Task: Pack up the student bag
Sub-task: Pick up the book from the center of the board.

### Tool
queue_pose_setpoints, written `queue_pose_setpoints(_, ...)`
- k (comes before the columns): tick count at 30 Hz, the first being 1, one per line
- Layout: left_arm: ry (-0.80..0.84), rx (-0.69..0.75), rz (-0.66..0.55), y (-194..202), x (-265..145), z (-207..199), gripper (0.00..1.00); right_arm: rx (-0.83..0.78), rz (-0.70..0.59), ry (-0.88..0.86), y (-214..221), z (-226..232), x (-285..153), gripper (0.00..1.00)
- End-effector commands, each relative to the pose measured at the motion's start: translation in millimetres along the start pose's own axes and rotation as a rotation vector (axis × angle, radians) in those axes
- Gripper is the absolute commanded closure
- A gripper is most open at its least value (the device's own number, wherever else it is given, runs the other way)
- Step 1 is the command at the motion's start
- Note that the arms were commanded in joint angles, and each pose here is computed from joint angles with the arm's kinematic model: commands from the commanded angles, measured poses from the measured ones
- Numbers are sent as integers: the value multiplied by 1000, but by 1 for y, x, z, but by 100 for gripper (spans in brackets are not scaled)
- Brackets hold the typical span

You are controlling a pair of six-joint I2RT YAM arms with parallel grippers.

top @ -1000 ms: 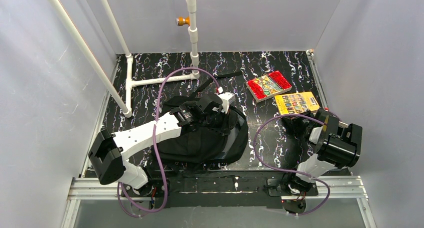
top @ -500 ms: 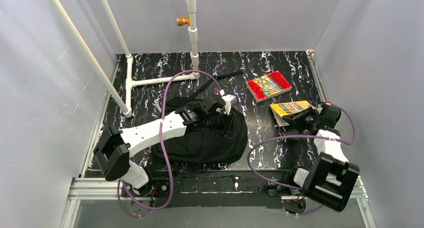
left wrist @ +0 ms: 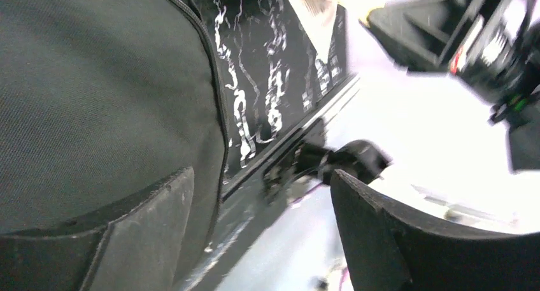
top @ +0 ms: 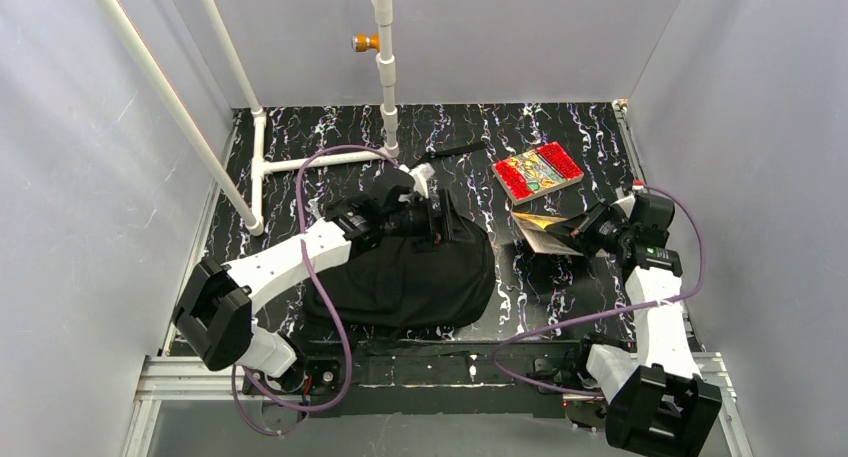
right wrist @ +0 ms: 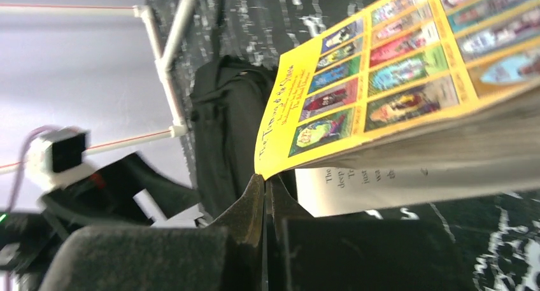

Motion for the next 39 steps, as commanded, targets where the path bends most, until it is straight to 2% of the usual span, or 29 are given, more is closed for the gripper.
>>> queue_pose_setpoints(1, 153, -335, -33, -26, -9, -7, 19, -53, 22, -157, 1, 46, -13, 99)
queue_pose_setpoints(4, 165, -490, -8, -38, -3, -10, 9, -13, 68, -231, 9, 55, -10, 99)
queue_pose_setpoints(7, 177, -569, -8, -50, 3, -15, 2, 10, 100, -309, 18, 63, -9, 99)
queue_pose_setpoints(12, 181, -721, 5, -59, 18, -13, 2, 19, 127, -383, 30, 75, -12, 99)
queue_pose_setpoints(15, 255, -817, -44, -63, 27, -10, 2, 12, 149, -403, 36, 80, -12, 99)
queue_pose_setpoints(18, 305, -811, -49, -70, 33, -12, 2, 10, 160, -429, 41, 84, -12, 99)
queue_pose_setpoints(27, 308, -782, -80, -71, 37, -13, 4, 0, 214, -449, 62, 88, -5, 99)
queue_pose_setpoints(28, 311, -780, -85, -72, 36, -13, 7, -5, 218, -450, 66, 89, -3, 99)
queue_pose_setpoints(31, 334, -754, -94, -73, 35, -15, 30, -38, 230, -448, 78, 91, 3, 99)
queue_pose_setpoints(34, 344, -721, -91, -70, 32, -15, 55, -85, 253, -451, 96, 93, 10, 99)
queue_pose_setpoints(37, 348, -654, -98, -62, 26, -10, 89, -138, 282, -437, 112, 92, 19, 99)
queue_pose_setpoints(38, 348, -630, -96, -60, 23, -7, 97, -160, 289, -437, 116, 91, 20, 99)
queue_pose_setpoints(39, 349, -604, -95, -59, 19, -3, 100, -188, 294, -425, 119, 90, 22, 94)
Point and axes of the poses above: each gripper's point midway between its finger pads, its own x axis out along the fingers, its own z axis along the line the jaws close on, y = z × x, the point moved 10 cm from there along -x, back along the fingers, and after that the axes turned 10 degrees about x, right-handed, at the moved point
